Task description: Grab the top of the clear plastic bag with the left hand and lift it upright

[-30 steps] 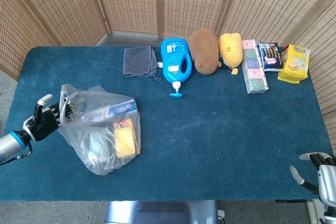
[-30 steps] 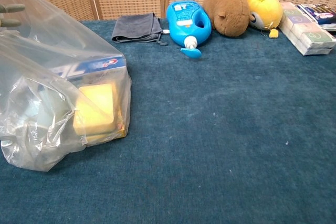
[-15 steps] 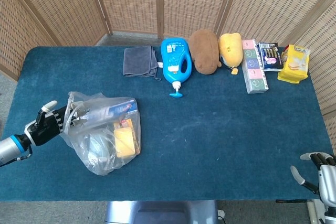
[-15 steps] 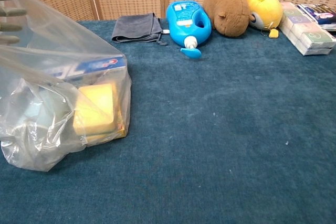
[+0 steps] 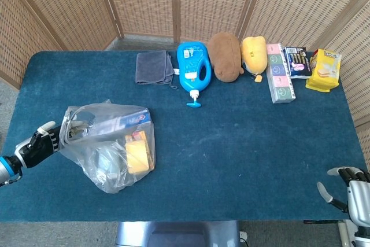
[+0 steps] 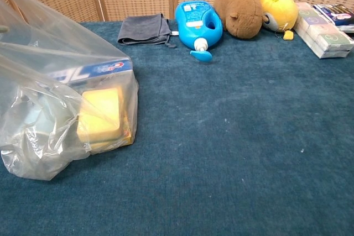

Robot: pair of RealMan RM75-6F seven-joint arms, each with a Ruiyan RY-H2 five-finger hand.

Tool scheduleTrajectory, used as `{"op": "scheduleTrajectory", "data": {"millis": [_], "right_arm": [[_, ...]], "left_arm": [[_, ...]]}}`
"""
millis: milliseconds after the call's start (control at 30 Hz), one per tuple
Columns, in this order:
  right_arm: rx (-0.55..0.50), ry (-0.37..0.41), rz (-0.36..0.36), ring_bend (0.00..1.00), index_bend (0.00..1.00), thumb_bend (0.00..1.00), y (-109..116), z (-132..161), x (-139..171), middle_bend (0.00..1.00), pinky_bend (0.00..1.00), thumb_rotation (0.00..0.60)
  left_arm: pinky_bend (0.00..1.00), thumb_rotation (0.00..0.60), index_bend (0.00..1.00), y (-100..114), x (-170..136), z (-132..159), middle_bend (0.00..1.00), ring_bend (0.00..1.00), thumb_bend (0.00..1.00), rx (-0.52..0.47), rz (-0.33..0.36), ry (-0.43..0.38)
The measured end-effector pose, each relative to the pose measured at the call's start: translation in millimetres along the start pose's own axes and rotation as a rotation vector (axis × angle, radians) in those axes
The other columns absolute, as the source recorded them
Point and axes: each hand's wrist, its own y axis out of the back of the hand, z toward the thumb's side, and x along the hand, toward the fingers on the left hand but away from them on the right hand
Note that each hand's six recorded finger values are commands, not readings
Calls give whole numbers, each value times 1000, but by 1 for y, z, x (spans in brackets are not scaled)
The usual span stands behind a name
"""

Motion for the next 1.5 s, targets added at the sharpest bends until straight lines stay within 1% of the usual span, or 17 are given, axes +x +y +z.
{"op": "scheduleTrajectory", "data": {"millis": [167, 300, 567, 700, 867, 1067, 1200, 1300, 1433, 1500], "right_arm": [[-1, 3, -1, 320, 419, 323, 0, 1, 0, 416, 240, 43], [1, -11, -7, 320, 418, 324, 3, -3, 3, 416, 240, 40], [2, -16, -15, 320, 419, 323, 6, -6, 5, 416, 240, 39], [-2, -15, -14, 321, 418, 323, 6, -6, 5, 416, 241, 48], [-2, -19, -17, 321, 418, 323, 6, -7, 6, 416, 240, 47], [-4, -26, -26, 321, 419, 323, 9, -10, 7, 416, 240, 46], [-7, -27, -28, 320, 418, 323, 9, -11, 8, 416, 240, 47], [-8, -27, -31, 321, 419, 323, 10, -11, 9, 416, 240, 47], [-7, -30, -33, 321, 419, 323, 11, -12, 9, 416, 240, 43], [-7, -31, -35, 321, 419, 323, 11, -13, 10, 416, 240, 46]], "left_arm": [[70, 0, 127, -3, 10, 5, 71, 0, 306, 3, -4, -8], [70, 0, 130, -6, 20, 15, 70, 0, 305, -2, -11, -34], [70, 0, 131, 0, 31, 24, 71, 0, 307, -42, 34, -56], [70, 0, 132, 0, 42, 27, 71, 0, 306, -73, 43, -59], [70, 0, 147, -6, 55, 32, 72, 0, 306, -116, 25, -77], [70, 0, 175, -13, 66, 40, 107, 9, 313, -196, 0, -114], [75, 0, 194, -17, 73, 41, 127, 31, 323, -230, -12, -126], [92, 0, 207, -21, 78, 43, 141, 50, 324, -288, -27, -140], [104, 0, 209, -29, 86, 47, 145, 58, 324, -373, -63, -159], [138, 0, 212, -33, 87, 50, 150, 80, 324, -398, -82, -171]]}}
